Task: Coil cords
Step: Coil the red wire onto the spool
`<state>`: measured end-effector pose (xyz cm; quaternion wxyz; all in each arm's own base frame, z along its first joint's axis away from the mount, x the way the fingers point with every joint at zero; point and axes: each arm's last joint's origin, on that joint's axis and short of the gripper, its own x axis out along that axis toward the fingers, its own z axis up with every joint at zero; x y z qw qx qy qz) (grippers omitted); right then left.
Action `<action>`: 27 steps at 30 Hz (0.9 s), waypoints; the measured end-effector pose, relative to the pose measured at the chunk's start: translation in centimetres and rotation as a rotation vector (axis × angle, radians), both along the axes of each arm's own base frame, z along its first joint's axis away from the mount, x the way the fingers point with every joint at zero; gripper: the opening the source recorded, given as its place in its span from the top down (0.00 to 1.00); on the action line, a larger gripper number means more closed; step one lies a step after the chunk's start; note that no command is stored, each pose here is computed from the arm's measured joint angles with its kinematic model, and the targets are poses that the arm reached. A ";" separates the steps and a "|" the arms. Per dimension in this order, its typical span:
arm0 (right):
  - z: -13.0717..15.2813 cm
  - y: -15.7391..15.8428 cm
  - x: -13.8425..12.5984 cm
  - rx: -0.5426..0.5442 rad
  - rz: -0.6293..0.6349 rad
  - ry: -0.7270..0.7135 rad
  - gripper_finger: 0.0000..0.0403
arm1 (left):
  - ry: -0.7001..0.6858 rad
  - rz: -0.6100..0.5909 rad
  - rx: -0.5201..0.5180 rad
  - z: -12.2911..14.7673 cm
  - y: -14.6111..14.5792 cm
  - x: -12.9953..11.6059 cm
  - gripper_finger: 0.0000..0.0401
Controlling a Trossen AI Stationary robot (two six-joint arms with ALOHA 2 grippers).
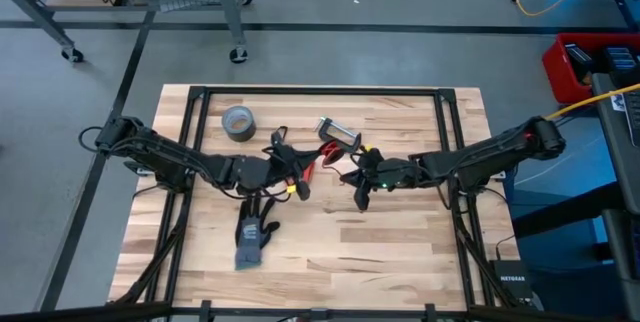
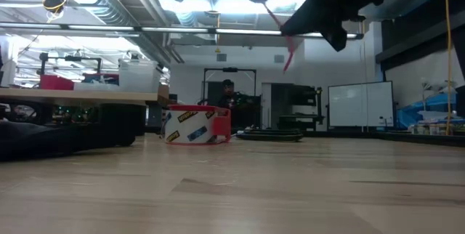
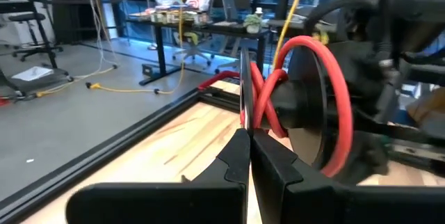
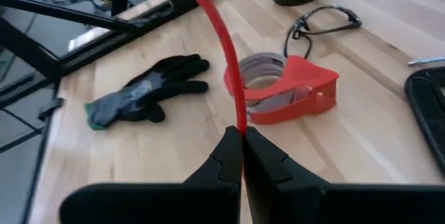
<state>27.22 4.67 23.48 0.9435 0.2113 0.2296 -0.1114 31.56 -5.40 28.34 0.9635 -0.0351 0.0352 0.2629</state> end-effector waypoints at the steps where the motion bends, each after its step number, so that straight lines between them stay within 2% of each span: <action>1: -0.2 0.0 0.1 -0.006 -0.007 0.009 0.99 | 0.004 -0.003 0.001 0.0 -0.1 0.0 1.00; 8: -0.5 -0.9 0.4 -0.023 -0.066 0.012 0.99 | 0.000 -0.043 -0.008 0.0 -0.7 -0.1 1.00; 18: 0.9 -1.1 1.2 0.039 -0.024 -0.145 0.99 | -0.013 -0.052 -0.030 0.0 -0.8 -0.1 1.00; 27: 0.5 -1.2 1.0 0.023 -0.034 -0.100 0.99 | -0.008 -0.058 -0.023 0.0 -1.0 -0.1 1.00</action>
